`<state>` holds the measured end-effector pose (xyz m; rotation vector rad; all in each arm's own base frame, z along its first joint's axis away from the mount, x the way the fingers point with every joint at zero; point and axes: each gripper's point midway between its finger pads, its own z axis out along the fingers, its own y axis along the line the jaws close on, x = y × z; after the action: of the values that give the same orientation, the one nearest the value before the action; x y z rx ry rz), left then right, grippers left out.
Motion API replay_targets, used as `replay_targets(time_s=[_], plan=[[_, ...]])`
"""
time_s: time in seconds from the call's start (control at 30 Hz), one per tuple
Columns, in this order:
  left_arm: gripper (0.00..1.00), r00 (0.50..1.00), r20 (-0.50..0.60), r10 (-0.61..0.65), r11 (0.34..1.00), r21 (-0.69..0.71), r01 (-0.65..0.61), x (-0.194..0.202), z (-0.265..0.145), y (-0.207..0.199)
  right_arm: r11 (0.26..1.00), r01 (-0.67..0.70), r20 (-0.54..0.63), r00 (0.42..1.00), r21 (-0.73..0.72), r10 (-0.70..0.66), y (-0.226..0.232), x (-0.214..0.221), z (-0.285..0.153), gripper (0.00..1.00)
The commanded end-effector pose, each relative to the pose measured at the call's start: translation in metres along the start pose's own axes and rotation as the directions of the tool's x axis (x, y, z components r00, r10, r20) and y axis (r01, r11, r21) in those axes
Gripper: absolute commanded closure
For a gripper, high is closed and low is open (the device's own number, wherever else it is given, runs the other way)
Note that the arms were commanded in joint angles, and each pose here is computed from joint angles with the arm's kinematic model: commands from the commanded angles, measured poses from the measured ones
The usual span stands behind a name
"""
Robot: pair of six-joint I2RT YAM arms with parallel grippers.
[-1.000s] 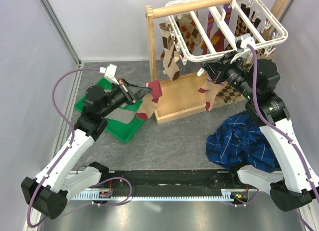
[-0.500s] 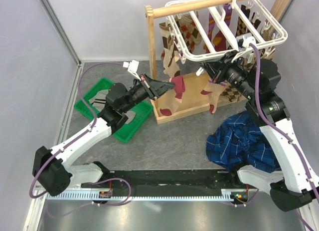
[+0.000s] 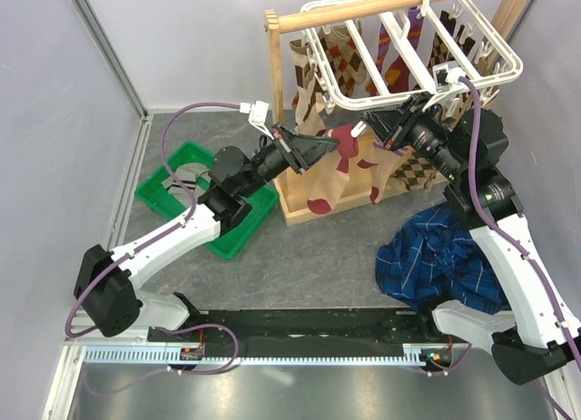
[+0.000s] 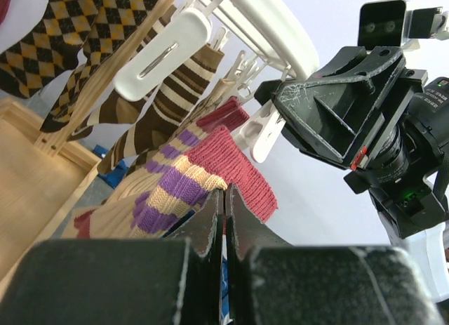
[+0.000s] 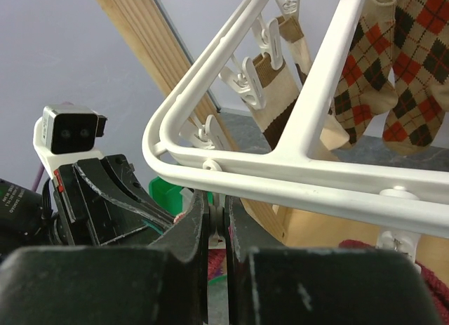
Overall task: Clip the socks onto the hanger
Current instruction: Clamp the sock onto the hanger.
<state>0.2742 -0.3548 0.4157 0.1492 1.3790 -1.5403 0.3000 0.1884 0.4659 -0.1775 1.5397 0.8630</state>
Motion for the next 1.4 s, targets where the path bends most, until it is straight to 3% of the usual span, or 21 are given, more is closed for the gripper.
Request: replay_targets(time_s=[0.0,0.57,1.13,1.27,1.3,1.37], plan=[[0.98,0.991,0.105,0.087,0.992,0.078,-0.096,-0.029,0.011,-0.029,0.995,-0.055,-0.056,0.997,-0.079,0.051,0.017,0.013,-0.004,0.9],[0.98,0.987,0.109,0.118,0.989,0.074,-0.127,-0.025,0.02,-0.028,0.985,-0.104,-0.074,0.993,-0.141,0.094,0.029,0.014,0.0,0.91],[0.98,0.985,0.158,0.073,0.995,0.059,-0.083,-0.036,0.024,-0.034,0.984,-0.111,-0.097,0.991,-0.143,0.097,0.025,0.024,0.003,0.9],[0.98,0.987,0.15,0.064,0.994,0.075,-0.075,-0.034,0.024,-0.038,0.987,-0.096,-0.089,0.992,-0.13,0.085,0.022,0.023,0.003,0.78],[0.98,0.987,0.148,0.065,0.994,0.076,-0.076,-0.033,0.024,-0.039,0.987,-0.095,-0.089,0.992,-0.128,0.084,0.022,0.024,0.003,0.66],[0.98,0.987,0.145,0.064,0.994,0.08,-0.076,-0.032,0.024,-0.039,0.988,-0.092,-0.087,0.993,-0.126,0.081,0.021,0.023,0.003,0.57]])
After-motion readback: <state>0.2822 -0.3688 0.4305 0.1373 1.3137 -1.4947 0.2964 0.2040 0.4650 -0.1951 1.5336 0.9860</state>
